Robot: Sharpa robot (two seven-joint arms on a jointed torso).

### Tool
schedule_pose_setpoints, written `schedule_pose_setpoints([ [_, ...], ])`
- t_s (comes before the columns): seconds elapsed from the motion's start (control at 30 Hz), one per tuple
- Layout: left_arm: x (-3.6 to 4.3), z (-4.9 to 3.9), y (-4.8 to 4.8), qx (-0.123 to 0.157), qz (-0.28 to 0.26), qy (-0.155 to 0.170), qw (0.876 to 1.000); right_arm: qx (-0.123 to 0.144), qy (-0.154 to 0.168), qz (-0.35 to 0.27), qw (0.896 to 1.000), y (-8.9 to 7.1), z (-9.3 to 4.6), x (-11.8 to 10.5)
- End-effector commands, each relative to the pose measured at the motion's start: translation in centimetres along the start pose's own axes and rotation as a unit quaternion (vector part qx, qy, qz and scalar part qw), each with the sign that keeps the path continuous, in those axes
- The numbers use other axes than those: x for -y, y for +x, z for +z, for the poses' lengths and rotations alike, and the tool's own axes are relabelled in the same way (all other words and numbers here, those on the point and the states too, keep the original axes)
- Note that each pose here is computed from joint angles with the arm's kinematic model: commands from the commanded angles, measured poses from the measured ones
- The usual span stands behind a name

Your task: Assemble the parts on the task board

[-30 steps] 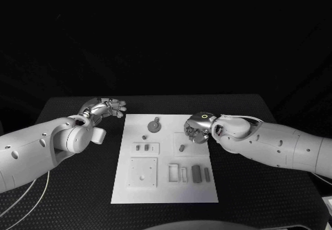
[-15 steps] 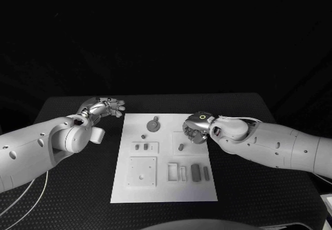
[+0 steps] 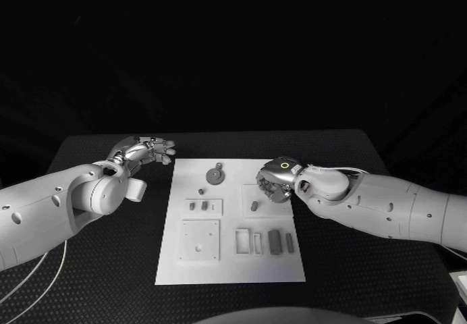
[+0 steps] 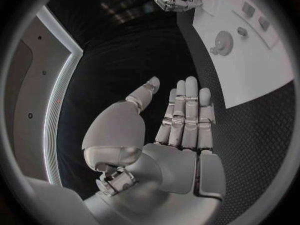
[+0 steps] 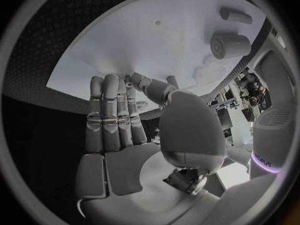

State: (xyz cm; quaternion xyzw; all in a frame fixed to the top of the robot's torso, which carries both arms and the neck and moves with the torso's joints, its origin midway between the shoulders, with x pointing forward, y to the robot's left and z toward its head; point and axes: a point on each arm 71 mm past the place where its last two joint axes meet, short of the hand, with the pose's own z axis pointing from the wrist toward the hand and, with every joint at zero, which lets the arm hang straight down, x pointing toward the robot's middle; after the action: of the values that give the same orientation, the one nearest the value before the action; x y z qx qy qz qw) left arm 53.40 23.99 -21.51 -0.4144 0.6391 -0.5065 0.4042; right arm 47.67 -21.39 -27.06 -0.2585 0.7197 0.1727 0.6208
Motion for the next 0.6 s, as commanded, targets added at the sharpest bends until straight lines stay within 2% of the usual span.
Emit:
schedule_pose_setpoints([
  [0.03, 0.11, 0.02, 0.18, -0.006, 0.001, 0.004, 1.0, -0.006, 0.0, -0.007, 1.0, 0.5, -0.3, -0.1],
  [0.3, 0.08, 0.05, 0.02, -0.003, 0.002, 0.004, 1.0, 0.0, 0.0, 0.003, 1.0, 0.1, -0.6, -0.1],
  [0.6, 0.04, 0.07, -0.14, -0.001, 0.002, 0.003, 1.0, 0.014, -0.001, 0.017, 1.0, -1.5, -0.4, 0.1],
])
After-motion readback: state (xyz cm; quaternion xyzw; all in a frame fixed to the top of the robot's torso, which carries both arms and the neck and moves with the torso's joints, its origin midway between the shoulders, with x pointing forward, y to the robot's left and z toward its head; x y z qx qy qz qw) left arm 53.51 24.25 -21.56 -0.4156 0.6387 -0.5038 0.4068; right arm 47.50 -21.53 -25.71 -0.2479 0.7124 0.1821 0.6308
